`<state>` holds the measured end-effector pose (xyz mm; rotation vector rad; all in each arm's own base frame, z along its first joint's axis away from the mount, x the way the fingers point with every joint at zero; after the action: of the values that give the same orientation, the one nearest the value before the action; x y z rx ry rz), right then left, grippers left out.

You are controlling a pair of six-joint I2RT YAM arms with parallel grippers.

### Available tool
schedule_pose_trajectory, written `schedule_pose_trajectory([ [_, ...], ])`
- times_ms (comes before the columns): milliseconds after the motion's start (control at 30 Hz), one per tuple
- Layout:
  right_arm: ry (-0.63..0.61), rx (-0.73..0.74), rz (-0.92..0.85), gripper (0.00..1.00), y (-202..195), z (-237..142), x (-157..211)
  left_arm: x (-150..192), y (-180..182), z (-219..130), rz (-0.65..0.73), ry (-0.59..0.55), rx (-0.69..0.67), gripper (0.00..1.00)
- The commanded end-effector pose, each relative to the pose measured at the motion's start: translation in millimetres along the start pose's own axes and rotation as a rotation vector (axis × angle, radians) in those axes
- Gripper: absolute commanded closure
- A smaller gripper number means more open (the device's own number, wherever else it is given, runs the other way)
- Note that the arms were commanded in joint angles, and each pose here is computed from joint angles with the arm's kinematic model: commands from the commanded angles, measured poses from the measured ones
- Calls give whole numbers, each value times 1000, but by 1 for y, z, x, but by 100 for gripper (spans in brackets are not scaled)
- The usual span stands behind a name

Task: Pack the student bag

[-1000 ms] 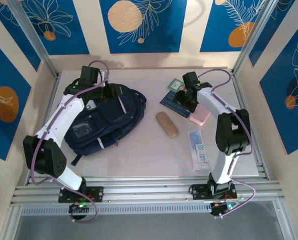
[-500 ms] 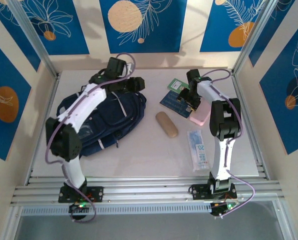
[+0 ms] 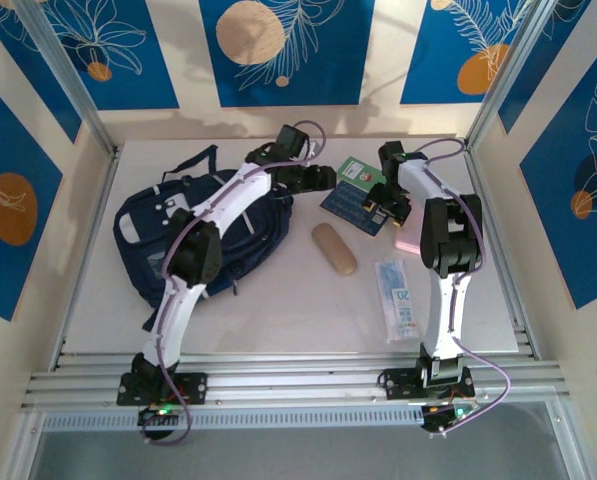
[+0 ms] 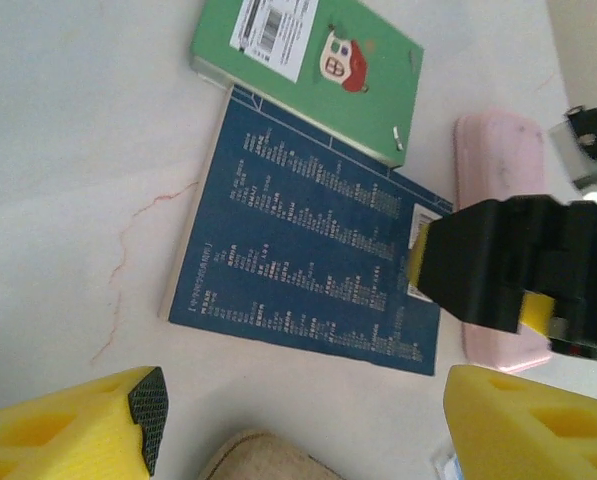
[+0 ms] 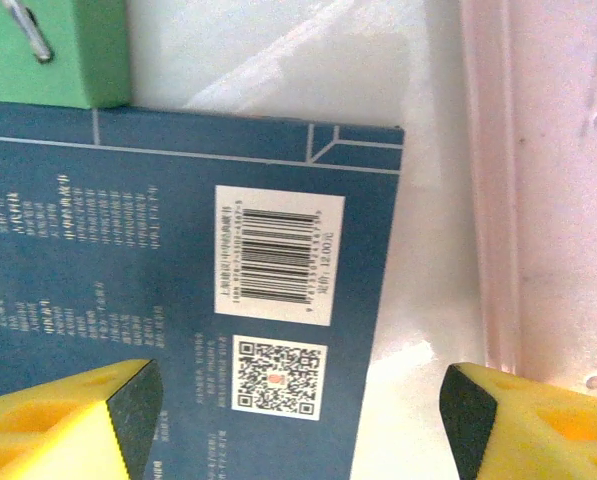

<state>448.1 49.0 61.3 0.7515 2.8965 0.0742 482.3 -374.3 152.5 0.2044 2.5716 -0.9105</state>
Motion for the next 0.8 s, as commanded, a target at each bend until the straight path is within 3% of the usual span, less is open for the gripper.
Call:
schedule_pose_trajectory([
  [0,48,10,-6,23,-9,8,3,-7,5,13,-15,-19,-32,27],
  [300,136,-181,1,21,17,17,13,4,24,65,-48,15,-35,28],
  [467,167,-175,16,21,16,22,16,10,31,82,-56,22,-45,28],
  [633,184,-171,33,21,15,23,19,24,25,99,-52,56,-28,28],
  [767,214,-288,46,23,29,24,23,35,15,109,-41,82,4,31],
])
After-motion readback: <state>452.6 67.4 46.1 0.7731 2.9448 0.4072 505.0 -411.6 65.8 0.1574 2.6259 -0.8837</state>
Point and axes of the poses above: each hand's point on the last joint's axis, 136 mm out from that joint toward the fingers, its own z axis out along the fingers, its own y axis along the line the jaws close on, x = y × z, the point moved 2 cm from there along -z, back along the fingers, and after that the axes turned 3 degrees about -z, right-handed, at the moved point
